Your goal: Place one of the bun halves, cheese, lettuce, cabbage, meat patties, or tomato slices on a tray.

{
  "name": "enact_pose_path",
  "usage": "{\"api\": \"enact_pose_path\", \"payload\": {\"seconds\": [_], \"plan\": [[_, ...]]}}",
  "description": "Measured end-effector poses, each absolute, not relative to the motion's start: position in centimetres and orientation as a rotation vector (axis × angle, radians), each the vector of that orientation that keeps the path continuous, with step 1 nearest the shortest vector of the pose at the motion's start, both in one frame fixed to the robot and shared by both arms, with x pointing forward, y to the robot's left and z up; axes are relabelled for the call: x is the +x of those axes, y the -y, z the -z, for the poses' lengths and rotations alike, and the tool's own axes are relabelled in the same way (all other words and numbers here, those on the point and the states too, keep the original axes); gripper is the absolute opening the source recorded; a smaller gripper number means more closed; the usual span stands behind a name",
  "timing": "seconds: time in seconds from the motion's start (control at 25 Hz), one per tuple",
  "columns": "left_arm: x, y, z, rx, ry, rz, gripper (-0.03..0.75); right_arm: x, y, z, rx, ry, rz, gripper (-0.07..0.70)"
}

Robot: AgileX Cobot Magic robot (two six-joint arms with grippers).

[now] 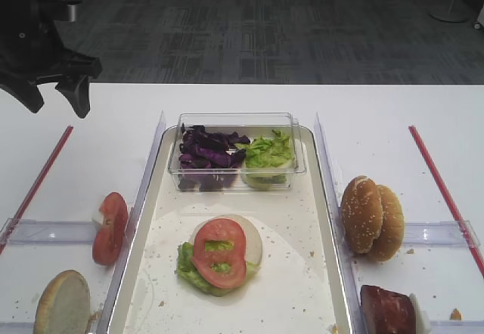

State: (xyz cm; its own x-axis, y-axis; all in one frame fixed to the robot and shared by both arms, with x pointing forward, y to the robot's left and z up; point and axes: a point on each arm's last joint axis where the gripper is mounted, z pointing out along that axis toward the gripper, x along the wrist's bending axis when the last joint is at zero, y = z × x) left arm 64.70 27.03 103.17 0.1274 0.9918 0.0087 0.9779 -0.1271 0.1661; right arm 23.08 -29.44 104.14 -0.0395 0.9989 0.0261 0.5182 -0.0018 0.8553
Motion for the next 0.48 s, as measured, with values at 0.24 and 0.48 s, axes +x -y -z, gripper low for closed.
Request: {"api": "enact_pose_path", "payload": {"seconds": [0.24, 0.48], "plan": [[64.7, -27.3, -103.2, 2.259, -2.0, -0.177, 0.493, 23.1, 29.4, -104.1, 1.589, -1.629, -0.946, 0.036], [63.5, -27.4, -103.4, 2.27, -2.005, -0.163, 0.492, 23.1, 29.4, -104.1, 1.589, -1.629, -0.946, 0.036]]}}
